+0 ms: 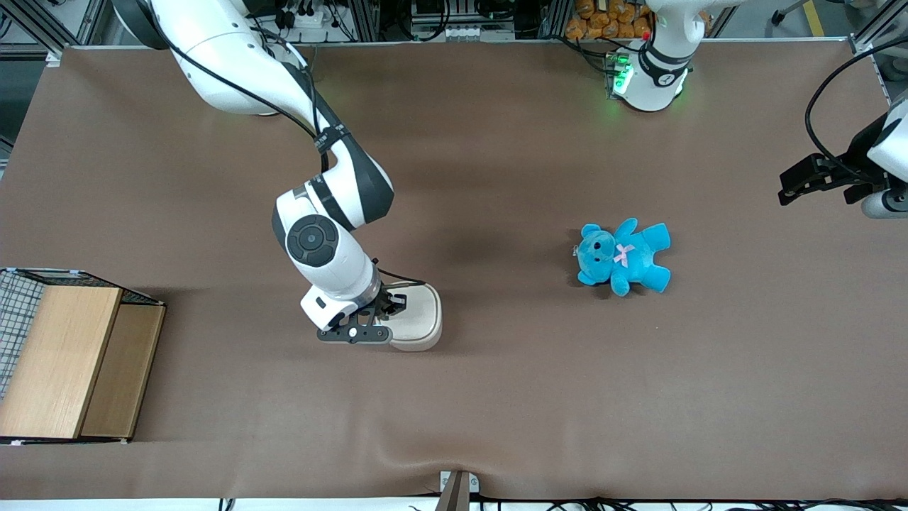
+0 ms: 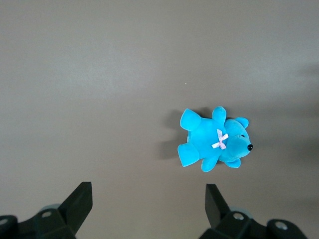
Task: Open trash can with right arm
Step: 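Lower the closed right gripper onto the lid's rim edge, then push the lid edge with the right gripper to flip it open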
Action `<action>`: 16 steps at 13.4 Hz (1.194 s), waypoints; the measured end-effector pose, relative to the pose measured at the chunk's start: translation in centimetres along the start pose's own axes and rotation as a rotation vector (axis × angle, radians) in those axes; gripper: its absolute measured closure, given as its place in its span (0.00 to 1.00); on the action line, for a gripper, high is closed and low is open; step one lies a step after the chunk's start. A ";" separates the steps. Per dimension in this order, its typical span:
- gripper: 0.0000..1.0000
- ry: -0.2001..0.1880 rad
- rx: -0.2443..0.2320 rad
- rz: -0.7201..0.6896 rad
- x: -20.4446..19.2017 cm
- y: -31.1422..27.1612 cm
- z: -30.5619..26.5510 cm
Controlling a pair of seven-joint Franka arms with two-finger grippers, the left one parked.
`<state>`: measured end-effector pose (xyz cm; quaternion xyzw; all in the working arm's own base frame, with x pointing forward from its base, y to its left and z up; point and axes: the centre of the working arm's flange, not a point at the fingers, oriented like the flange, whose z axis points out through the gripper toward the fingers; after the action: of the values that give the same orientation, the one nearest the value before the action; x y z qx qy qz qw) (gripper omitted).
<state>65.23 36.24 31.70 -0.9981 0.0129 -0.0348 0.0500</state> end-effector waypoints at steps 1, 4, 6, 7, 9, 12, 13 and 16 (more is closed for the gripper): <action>0.99 0.001 -0.002 -0.002 0.0 0.0 0.0; 0.99 0.008 0.002 0.000 0.2 0.0 -0.3; 0.99 0.014 0.006 -0.001 0.4 -0.1 -0.8; 0.99 0.009 0.004 -0.002 0.5 -0.2 -1.1; 0.99 -0.002 0.003 -0.001 0.6 -0.5 -2.1; 0.99 -0.035 0.001 -0.002 0.5 -1.0 -3.2; 0.99 -0.046 -0.003 -0.002 0.4 -1.1 -3.4; 0.99 -0.079 0.001 0.009 0.2 -1.5 -4.7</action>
<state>65.14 37.29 36.53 -0.9986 0.0151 0.0048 0.0512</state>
